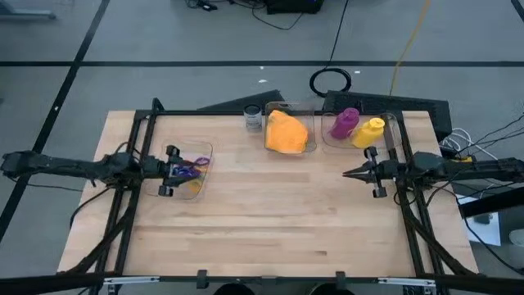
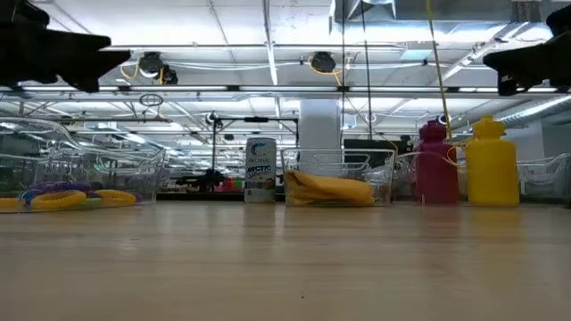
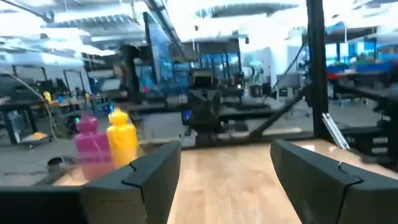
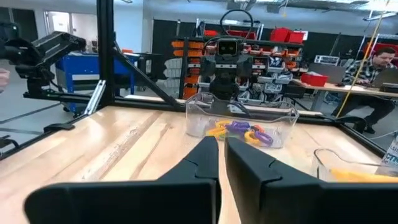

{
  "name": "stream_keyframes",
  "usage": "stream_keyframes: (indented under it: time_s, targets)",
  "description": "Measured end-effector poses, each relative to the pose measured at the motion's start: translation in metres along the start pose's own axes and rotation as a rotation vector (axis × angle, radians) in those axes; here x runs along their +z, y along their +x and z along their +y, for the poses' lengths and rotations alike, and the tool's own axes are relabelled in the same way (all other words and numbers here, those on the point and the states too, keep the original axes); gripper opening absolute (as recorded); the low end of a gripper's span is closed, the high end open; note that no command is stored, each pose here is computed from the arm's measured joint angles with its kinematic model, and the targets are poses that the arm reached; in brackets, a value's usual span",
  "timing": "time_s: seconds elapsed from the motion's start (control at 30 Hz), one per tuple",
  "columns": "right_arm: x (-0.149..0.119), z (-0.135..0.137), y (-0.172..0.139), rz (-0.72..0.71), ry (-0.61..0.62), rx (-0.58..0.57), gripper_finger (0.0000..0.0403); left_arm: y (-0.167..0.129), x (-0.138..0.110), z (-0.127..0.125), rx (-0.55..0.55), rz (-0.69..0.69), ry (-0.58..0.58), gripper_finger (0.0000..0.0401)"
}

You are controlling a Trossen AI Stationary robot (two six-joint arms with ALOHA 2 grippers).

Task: Pick & Place Sports Items
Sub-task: Return to Home Position

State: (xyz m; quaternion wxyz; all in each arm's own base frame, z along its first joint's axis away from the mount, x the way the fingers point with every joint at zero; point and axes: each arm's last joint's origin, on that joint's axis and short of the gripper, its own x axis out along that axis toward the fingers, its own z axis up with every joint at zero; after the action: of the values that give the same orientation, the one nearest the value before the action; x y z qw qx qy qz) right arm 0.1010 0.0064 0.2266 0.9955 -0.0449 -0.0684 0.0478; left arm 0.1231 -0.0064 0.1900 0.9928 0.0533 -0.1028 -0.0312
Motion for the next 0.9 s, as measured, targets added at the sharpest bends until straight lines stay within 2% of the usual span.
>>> stream_keyframes:
  time_s: [0.3,0.57,0.77,0.83,0.9]
  targets:
    - [-0.008,0.001,0.000,0.087,0.003,0.008,0.0004,-0.001,-0.012,0.006,0.026,0.117,-0.028,0.0211]
    - [-0.016,0.002,-0.001,0.155,-0.016,0.016,0.0004,-0.001,-0.014,0.008,0.004,0.133,-0.055,0.0211]
    - [-0.040,0.003,0.001,0.099,-0.044,0.001,0.0004,-0.001,-0.013,0.008,0.009,0.134,-0.088,0.0211]
    - [-0.043,0.003,0.001,0.033,-0.074,-0.034,0.0004,-0.001,-0.013,0.008,0.009,0.134,-0.089,0.0211]
    - [-0.045,0.002,0.001,0.028,-0.087,-0.054,0.0004,-0.001,-0.013,0.008,0.009,0.133,-0.088,0.0211]
